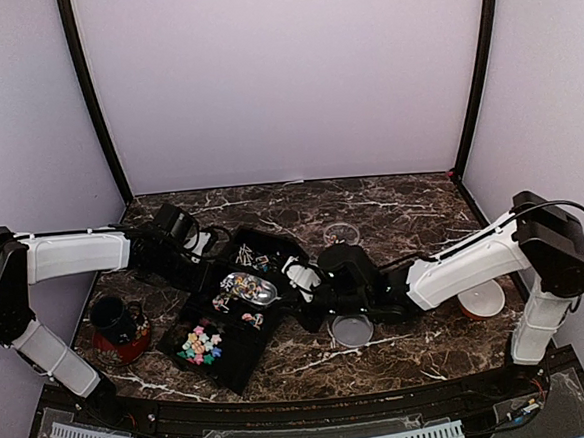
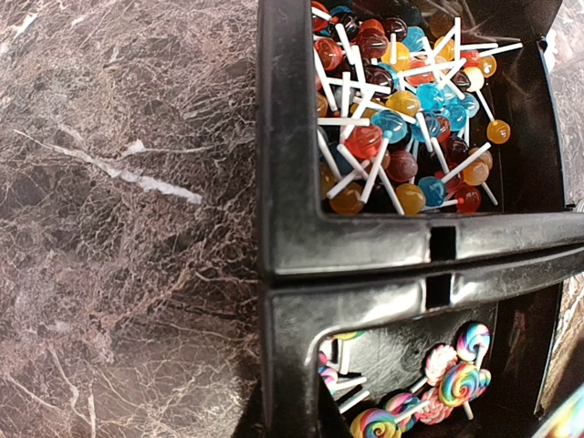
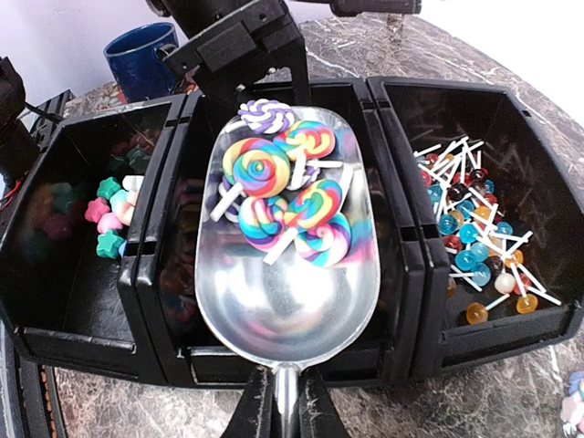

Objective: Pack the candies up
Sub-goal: Place the fake candies in the packing box.

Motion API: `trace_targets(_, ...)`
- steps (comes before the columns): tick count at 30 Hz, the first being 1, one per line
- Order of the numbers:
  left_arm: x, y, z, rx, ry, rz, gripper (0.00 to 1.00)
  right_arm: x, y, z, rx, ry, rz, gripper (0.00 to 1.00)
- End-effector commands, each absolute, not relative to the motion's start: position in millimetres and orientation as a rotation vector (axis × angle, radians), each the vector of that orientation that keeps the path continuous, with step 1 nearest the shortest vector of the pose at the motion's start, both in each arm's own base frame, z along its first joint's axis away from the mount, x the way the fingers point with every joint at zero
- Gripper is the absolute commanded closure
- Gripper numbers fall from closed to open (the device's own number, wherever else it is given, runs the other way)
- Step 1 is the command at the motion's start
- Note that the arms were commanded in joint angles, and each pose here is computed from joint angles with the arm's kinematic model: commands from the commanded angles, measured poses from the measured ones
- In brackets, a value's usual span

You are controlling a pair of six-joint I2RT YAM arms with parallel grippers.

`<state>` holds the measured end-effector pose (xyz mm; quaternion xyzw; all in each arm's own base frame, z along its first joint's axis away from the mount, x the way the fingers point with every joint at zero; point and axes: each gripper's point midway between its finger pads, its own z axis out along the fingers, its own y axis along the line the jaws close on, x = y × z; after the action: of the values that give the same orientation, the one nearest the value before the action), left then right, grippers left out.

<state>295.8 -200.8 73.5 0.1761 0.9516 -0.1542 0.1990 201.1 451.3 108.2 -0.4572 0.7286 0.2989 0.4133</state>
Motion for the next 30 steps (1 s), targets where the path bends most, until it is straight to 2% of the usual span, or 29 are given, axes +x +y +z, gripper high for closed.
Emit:
trace_targets(1,312,-222,124,0.480,2.494,-0.567,1.00,210,445,153,-1.060,1.712,0.776,1.00)
trace_targets(14,311,-224,123,0.486,2.495,-0.584,1.00,217,431,166,-0.970,1.657,0.851,1.00)
trace_targets(18,311,-223,124,0.486,2.493,-0.583,1.00,229,420,174,-0.943,1.674,0.773,1.00)
trace_targets(30,310,-225,124,0.487,2.496,-0.597,1.00,277,334,204,-0.825,1.838,0.416,1.00)
